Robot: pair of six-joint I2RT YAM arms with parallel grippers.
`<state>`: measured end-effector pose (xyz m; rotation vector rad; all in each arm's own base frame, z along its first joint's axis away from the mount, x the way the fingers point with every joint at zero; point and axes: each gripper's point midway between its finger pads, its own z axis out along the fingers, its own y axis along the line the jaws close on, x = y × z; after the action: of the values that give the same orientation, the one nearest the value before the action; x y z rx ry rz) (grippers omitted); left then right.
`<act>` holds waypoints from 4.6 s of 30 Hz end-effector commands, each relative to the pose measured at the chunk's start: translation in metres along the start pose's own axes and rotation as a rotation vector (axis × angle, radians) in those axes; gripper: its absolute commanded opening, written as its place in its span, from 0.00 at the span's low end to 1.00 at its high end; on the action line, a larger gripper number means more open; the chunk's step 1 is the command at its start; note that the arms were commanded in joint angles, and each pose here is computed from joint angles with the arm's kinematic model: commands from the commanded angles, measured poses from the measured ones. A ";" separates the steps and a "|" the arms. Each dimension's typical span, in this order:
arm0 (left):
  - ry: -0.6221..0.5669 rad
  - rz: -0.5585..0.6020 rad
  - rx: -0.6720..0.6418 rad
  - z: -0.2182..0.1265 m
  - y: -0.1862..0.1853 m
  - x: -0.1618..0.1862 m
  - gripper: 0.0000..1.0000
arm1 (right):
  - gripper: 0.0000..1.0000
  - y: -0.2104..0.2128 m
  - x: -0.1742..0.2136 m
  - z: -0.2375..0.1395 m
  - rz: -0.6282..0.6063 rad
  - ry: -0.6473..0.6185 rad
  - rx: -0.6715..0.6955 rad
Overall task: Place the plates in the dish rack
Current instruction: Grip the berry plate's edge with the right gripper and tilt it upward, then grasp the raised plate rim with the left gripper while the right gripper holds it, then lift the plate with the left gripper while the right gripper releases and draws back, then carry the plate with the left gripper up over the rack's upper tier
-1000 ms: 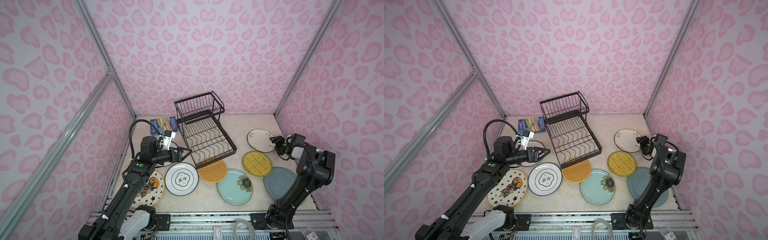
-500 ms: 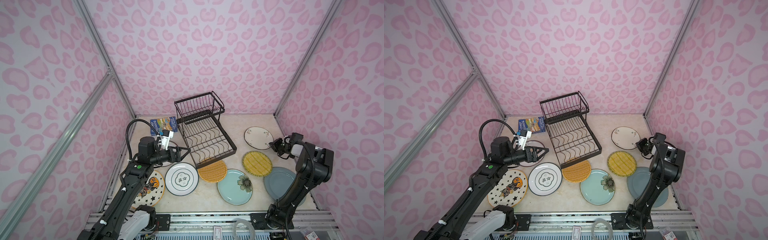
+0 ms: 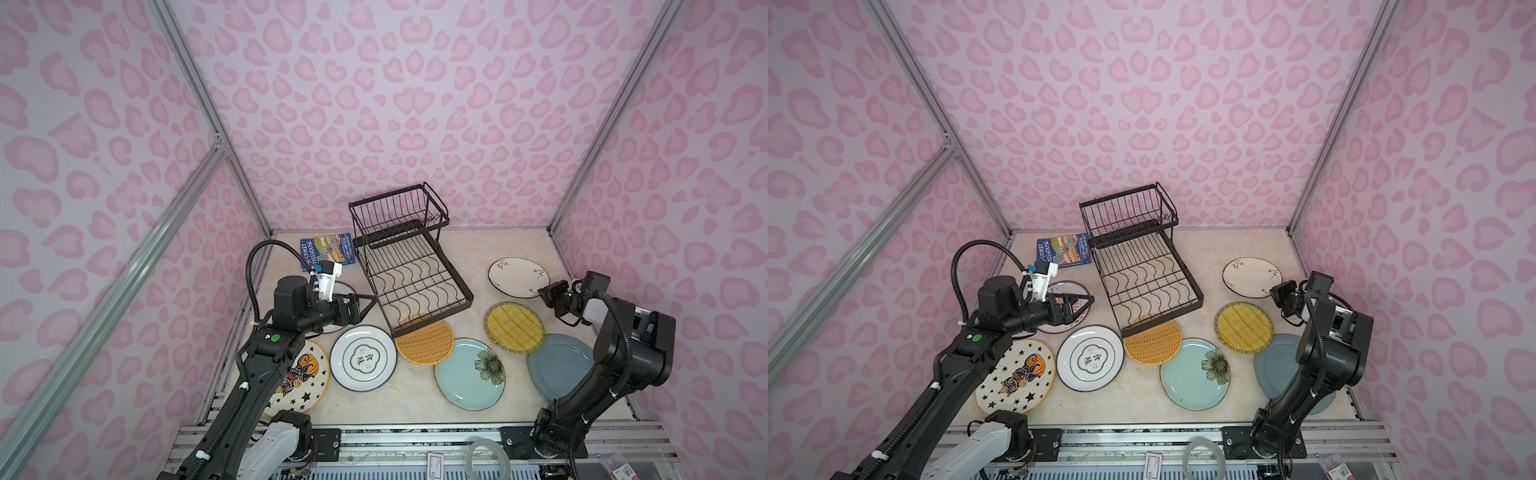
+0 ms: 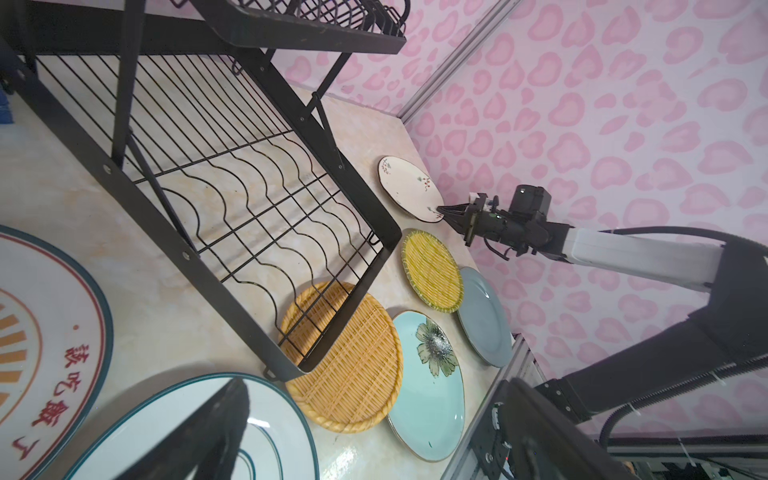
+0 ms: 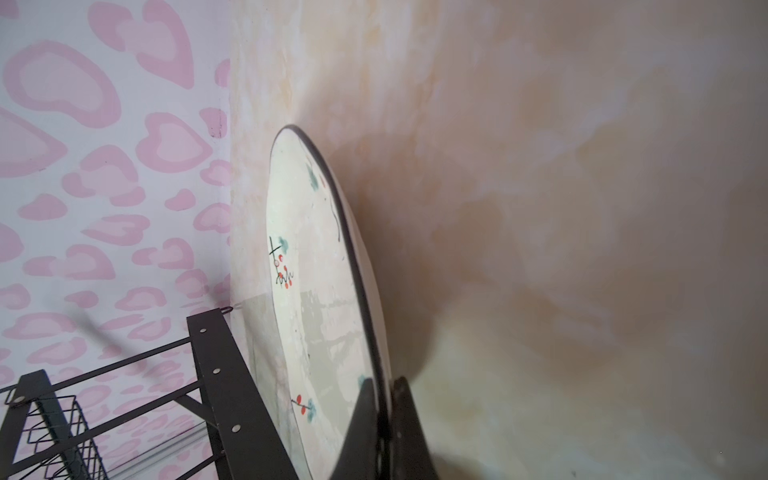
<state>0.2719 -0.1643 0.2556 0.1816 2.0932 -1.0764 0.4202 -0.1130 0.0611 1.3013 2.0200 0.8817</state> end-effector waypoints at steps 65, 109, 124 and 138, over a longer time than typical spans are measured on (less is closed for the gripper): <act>0.118 -0.492 0.085 0.243 -0.063 -0.019 0.26 | 0.00 0.160 0.209 -0.098 -0.101 0.359 -0.467; -0.407 -0.216 -0.307 -0.077 -0.096 -0.100 0.03 | 0.86 0.164 0.210 -0.066 -0.725 0.176 -0.131; -0.680 -0.054 -0.656 -0.089 -0.105 -0.217 0.03 | 0.97 0.161 0.260 -0.069 -0.861 0.242 -0.175; -0.723 0.221 -1.094 -0.019 -0.094 -0.270 0.03 | 0.97 0.140 0.273 -0.083 -0.874 0.282 -0.201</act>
<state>0.4054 -0.1659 0.4893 -0.3874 1.7411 0.0893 0.3384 0.1621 0.1887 0.1429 2.3241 0.8012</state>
